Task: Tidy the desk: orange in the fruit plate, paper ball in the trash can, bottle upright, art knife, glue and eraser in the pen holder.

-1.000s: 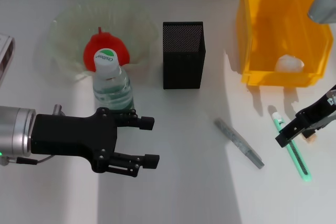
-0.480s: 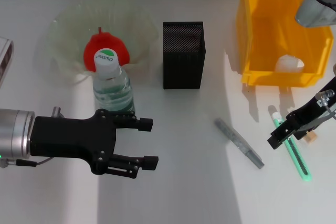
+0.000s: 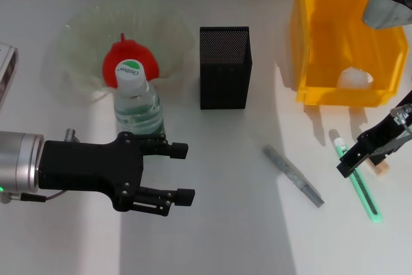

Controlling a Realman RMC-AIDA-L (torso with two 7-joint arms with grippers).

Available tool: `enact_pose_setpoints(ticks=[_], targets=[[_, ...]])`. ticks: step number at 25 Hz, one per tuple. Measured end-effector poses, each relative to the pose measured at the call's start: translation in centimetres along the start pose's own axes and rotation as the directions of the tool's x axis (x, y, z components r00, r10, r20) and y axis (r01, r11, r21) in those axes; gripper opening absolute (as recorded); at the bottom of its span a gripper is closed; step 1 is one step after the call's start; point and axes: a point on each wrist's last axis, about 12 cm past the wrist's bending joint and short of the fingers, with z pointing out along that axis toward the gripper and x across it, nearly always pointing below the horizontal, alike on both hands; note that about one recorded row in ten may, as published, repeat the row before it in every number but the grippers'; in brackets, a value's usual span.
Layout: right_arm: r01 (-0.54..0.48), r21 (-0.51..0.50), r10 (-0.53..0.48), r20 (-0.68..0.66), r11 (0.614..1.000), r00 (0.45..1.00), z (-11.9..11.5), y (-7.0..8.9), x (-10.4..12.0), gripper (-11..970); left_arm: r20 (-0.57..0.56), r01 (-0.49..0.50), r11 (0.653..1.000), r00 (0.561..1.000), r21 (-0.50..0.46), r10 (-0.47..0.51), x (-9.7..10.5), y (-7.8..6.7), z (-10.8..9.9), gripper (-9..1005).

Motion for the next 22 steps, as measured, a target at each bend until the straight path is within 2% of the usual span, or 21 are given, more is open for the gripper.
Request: enact_pose_setpoints(ticks=[22], targets=[[0.019,0.016,-0.018,-0.035,1.000,0.999,0.99,0.87,-0.87,765,-0.013,-0.003,1.000,1.000,-0.017,0.003,0.55,-0.07,-0.10,835]])
